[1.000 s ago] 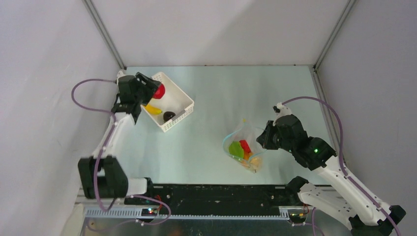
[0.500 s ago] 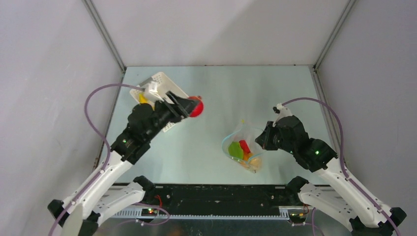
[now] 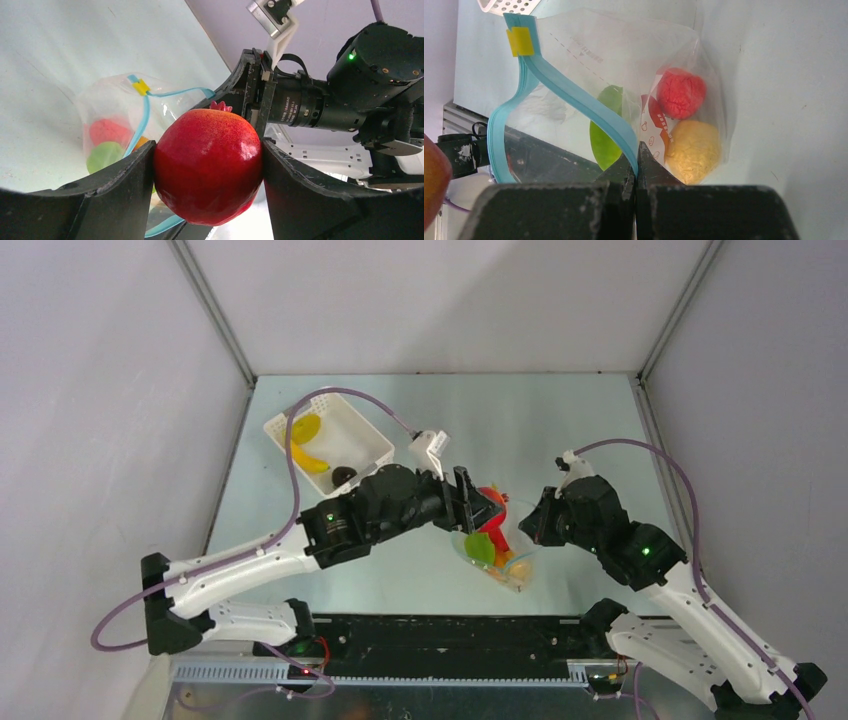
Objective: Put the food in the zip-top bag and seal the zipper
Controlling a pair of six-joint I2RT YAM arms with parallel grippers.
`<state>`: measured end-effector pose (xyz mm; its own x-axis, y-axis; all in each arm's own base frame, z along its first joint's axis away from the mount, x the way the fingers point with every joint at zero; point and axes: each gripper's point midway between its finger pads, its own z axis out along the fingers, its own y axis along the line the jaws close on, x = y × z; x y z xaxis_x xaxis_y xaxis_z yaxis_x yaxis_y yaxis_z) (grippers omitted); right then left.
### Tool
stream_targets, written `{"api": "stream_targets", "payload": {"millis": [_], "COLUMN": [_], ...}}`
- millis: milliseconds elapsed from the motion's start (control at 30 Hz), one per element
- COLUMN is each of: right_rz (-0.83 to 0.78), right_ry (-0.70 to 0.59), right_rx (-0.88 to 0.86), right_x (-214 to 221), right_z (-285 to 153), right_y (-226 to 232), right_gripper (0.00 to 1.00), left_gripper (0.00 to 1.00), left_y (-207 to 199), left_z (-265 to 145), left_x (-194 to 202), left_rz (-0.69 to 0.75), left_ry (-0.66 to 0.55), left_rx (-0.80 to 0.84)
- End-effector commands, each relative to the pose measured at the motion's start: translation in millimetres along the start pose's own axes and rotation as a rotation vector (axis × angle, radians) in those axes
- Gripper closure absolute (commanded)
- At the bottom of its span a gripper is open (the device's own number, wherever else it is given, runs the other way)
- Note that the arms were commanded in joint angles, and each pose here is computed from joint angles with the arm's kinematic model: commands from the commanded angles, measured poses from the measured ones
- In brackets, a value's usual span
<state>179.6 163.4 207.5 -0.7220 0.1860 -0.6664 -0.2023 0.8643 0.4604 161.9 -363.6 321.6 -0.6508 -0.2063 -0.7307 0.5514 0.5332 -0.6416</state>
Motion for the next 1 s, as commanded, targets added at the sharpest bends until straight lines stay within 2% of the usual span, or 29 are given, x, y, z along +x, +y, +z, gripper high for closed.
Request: {"api": "stream_targets", "payload": {"millis": [0,100,200,367,533,633,700,900,967], "right_rz": [-0.002,-0.001,-0.001,0.001,0.002,0.003,0.003,0.002,0.002], "right_ry": [-0.026,-0.025,-0.026,-0.033,-0.029,-0.028,-0.031,-0.032,-0.031], "right_rx": [-0.027,-0.033,-0.027,-0.031,-0.028,-0.027,-0.028,-0.039,-0.04], "right_x": [-6,-6,-6,-7,-6,-5,-6,-6,-5], "right_z": [-3,-3,-3,-4,-4,-5,-5,-7,-8], "right_y": [5,6,5,6,5,5,5,6,6], "right_gripper": [1.0,1.0,1.0,1.0,1.0,1.0,1.0,1.0,1.0], "left_gripper": [0.36,0.35,0.19,0.01,0.0,0.0,0.0,0.0,0.0], "left_y": [-11,-1,-9,-11,-13,-13,-2,70,115], "left_z": [9,17,21,23,19,9,0,-25,-37], "left_x": [-10,-1,6,10,8,-7,-21,-64,-89], "left_rz": [0.046,0.051,0.057,0.078,0.092,0.105,0.108,0.014,-0.022], "left_ry": [-0.041,-0.007,0.014,0.029,0.034,-0.012,-0.06,-0.162,-0.217], "left_rx": [-0.008,-0.068,-0.018,-0.003,-0.005,-0.017,-0.08,-0.309,-0.44]}}
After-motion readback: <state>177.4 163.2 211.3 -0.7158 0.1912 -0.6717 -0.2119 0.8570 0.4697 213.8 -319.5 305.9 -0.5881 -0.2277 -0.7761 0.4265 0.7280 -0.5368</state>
